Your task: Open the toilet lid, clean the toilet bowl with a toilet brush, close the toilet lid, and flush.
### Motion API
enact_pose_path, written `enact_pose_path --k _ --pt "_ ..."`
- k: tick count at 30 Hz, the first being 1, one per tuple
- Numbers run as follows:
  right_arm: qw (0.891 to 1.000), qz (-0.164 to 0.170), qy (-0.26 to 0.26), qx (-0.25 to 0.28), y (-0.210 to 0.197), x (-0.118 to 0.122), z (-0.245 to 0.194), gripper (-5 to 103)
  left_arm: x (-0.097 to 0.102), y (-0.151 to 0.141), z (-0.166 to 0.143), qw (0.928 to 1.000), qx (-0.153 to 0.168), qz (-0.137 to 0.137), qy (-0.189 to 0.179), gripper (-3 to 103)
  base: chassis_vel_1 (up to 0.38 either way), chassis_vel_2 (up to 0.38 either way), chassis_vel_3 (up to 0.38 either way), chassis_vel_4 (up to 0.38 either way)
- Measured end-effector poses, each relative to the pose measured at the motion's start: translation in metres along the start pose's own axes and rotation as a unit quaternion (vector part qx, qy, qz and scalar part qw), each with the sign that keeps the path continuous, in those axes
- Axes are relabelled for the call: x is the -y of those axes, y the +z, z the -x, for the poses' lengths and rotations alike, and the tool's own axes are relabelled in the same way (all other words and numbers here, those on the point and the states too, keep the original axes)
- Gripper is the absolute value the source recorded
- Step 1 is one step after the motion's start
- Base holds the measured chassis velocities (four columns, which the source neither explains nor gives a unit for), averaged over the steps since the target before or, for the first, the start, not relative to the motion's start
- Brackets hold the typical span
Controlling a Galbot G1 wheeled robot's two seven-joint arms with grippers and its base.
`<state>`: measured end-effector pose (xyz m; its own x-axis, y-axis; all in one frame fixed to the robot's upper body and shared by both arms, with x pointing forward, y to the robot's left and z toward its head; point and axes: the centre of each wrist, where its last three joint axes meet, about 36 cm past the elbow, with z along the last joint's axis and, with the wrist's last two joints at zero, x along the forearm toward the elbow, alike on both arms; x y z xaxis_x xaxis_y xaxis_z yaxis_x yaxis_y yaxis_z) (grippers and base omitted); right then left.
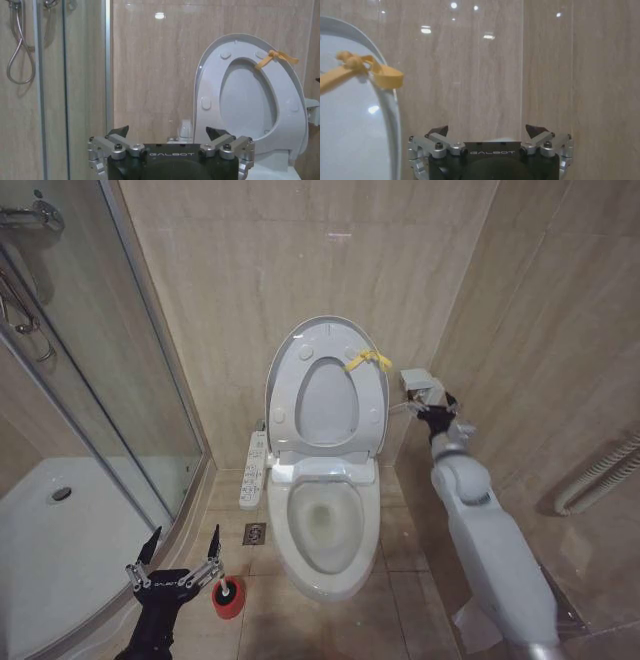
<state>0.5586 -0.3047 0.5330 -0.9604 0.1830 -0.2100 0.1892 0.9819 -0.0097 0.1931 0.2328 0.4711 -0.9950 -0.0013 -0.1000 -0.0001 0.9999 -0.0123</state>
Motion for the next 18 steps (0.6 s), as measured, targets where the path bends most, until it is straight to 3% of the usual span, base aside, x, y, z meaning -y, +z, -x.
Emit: enact_pose_path --k 8,18 --pt "0.996 -0.068 0.041 0.028 0.02 -0.026 0.031 100 0.0 0.0 0.0 1.0 0.0 0.0 0.0 100 0.0 0.0 0.0 0.0" --pt "0.987 -0.12 0.086 0.068 0.037 -0.043 0.069 100 0.0 0.0 0.0 1.0 0.0 0.0 0.0 100 0.0 0.0 0.0 0.0"
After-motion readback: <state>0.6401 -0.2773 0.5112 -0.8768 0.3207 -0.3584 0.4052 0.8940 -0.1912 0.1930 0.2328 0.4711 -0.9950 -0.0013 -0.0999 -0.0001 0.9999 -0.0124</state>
